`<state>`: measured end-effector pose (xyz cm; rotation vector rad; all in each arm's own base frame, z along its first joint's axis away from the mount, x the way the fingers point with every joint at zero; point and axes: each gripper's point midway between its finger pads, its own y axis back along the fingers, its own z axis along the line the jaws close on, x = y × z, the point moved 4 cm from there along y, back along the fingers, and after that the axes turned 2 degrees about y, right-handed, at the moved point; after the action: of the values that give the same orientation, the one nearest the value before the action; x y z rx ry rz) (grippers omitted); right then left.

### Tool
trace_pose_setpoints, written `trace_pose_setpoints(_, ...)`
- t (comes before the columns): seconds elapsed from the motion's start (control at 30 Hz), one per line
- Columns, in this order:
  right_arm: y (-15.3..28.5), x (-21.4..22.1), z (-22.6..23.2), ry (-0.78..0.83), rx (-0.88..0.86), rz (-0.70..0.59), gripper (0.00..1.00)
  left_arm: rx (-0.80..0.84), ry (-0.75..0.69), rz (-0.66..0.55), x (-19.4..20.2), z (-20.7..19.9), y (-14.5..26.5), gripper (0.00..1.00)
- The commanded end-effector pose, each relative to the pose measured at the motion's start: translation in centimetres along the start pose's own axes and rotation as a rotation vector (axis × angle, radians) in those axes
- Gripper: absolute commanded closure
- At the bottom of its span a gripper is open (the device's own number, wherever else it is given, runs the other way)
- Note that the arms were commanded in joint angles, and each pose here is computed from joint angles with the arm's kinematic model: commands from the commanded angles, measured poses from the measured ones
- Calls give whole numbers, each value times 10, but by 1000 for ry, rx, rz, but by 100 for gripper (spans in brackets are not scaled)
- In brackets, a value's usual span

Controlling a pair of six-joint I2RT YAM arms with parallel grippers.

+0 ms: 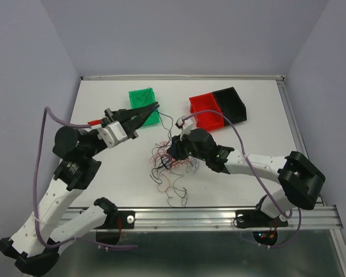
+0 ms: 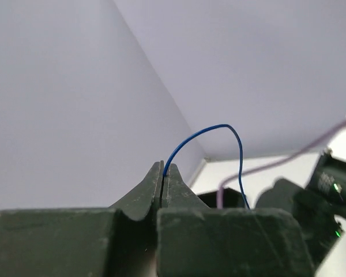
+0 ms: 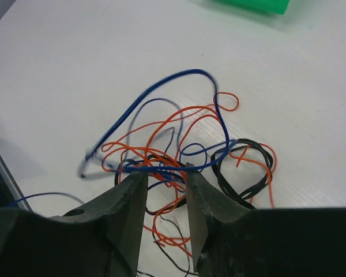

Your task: Untangle the cables

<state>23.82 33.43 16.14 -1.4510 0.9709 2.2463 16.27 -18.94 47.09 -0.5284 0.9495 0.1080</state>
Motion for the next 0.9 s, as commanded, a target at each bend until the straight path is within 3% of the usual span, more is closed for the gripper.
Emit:
trace_pose_setpoints(0.0,-8,-5,-4,9,32,-62,62,-180,-60,-154,-96,42,5,100)
trace_pose_setpoints(0.13,-14,0,-10,-9,80,-39,64,-351,-97,-262,-173,76,20,100)
trace_pose_setpoints(0.17,-14,0,-14,-14,111,-44,64,-386,-125,-330,-210,82,32,100)
trace_pose_setpoints(0.33,-12,-2,-21,-39,167,-50,60,-514,-166,-401,-267,99,58,100)
trace_pose_setpoints(0.47,1,-15,-11,-30,104,-87,37,-499,-181,-370,-263,97,58,100)
trace_pose_setpoints(0.5,10,-22,-3,-18,47,-117,26,-496,-175,-355,-256,97,56,100)
trace_pose_setpoints(0.6,35,-36,18,38,-112,-187,10,-483,-158,-317,-238,96,48,100)
trace_pose_setpoints(0.87,77,-48,59,118,-435,-296,2,-399,-103,-210,-180,86,24,100)
